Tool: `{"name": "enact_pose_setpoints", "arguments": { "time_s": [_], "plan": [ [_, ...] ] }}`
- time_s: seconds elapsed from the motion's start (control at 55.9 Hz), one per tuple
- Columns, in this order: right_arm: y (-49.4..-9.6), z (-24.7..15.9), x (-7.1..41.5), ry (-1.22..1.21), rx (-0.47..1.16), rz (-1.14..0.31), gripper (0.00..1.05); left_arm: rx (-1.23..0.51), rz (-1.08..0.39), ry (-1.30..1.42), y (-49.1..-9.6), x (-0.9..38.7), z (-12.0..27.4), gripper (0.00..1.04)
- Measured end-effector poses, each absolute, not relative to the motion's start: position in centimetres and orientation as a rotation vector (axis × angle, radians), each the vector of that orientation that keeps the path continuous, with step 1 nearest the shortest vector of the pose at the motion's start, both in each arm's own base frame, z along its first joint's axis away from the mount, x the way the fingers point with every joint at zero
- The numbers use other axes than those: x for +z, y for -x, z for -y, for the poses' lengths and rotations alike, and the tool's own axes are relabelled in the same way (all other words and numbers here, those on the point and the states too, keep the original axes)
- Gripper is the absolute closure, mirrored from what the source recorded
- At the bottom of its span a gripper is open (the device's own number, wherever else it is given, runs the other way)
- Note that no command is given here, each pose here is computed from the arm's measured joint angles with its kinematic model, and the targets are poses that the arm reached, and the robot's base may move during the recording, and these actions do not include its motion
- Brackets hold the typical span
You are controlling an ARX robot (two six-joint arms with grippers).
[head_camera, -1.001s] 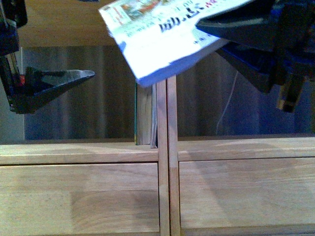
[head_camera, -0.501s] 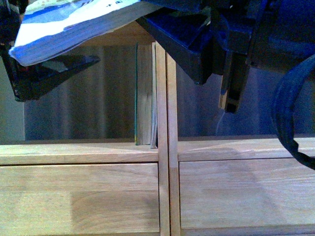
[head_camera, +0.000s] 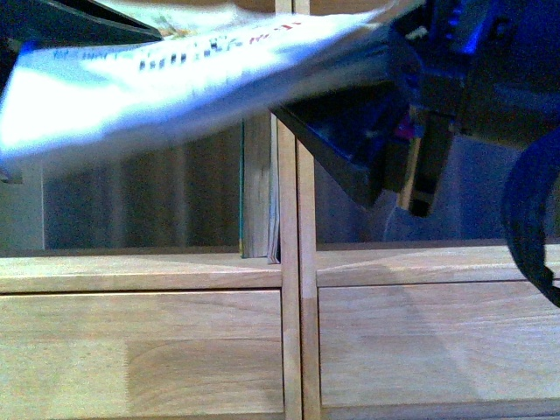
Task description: Organize books on shelf
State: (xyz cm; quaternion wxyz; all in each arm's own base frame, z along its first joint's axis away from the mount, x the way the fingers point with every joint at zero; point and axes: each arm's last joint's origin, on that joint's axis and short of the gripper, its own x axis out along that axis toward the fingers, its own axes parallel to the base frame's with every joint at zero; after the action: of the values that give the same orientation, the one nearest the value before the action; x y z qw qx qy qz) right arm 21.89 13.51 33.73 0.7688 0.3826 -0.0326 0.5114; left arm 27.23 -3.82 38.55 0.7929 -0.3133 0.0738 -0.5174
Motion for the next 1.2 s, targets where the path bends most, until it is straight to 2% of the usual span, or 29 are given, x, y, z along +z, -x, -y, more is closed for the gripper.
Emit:
{"name": "enact_pose_setpoints", "arguments": {
  "time_s": [0.107, 0.197, 0.322, 0.375, 0.483, 0.59, 0.769, 0.912, 1.055, 1.198],
  "plan": [
    [-21.8, -12.2, 33.6, -0.834, 1.085, 0.077, 0.2, -1.091, -0.102, 0.643, -26.5, 39.0, 2.6, 0.98],
    [-21.3, -10.3, 33.3, -0.809, 1.059, 0.076, 0.06, -1.007, -0.029, 0.611, -26.1, 39.5, 0.7, 0.98],
    [-20.9, -8.0, 32.2, -0.776, 1.007, 0.051, 0.07, -0.867, 0.016, 0.579, -26.4, 39.4, -1.2, 0.98],
    [-20.5, -6.3, 31.5, -0.751, 0.953, 0.04, 0.07, -0.754, 0.051, 0.525, -27.2, 39.4, -2.1, 0.98],
    [-18.5, -1.8, 30.5, -0.681, 0.854, 0.06, 0.07, -0.484, 0.181, 0.292, -31.2, 39.5, -3.5, 0.98],
    [-15.8, 0.8, 30.2, -0.609, 0.806, 0.109, 0.07, -0.344, 0.224, 0.078, -35.9, 38.7, -3.4, 0.98],
    [-12.5, 2.0, 29.8, -0.576, 0.784, 0.158, 0.07, -0.322, 0.269, -0.114, -40.6, 37.8, -0.7, 0.98],
    [-10.6, 1.6, 29.4, -0.573, 0.802, 0.154, 0.07, -0.315, 0.316, -0.191, -42.6, 38.3, 2.4, 0.98],
    [-9.8, 1.1, 29.6, -0.59, 0.837, 0.168, 0.07, -0.286, 0.339, -0.206, -44.7, 38.9, 5.9, 0.98],
    [-9.9, 0.9, 29.2, -0.617, 0.851, 0.159, 0.07, -0.249, 0.317, -0.231, -46.2, 38.2, 7.7, 0.98]
  ]
}}
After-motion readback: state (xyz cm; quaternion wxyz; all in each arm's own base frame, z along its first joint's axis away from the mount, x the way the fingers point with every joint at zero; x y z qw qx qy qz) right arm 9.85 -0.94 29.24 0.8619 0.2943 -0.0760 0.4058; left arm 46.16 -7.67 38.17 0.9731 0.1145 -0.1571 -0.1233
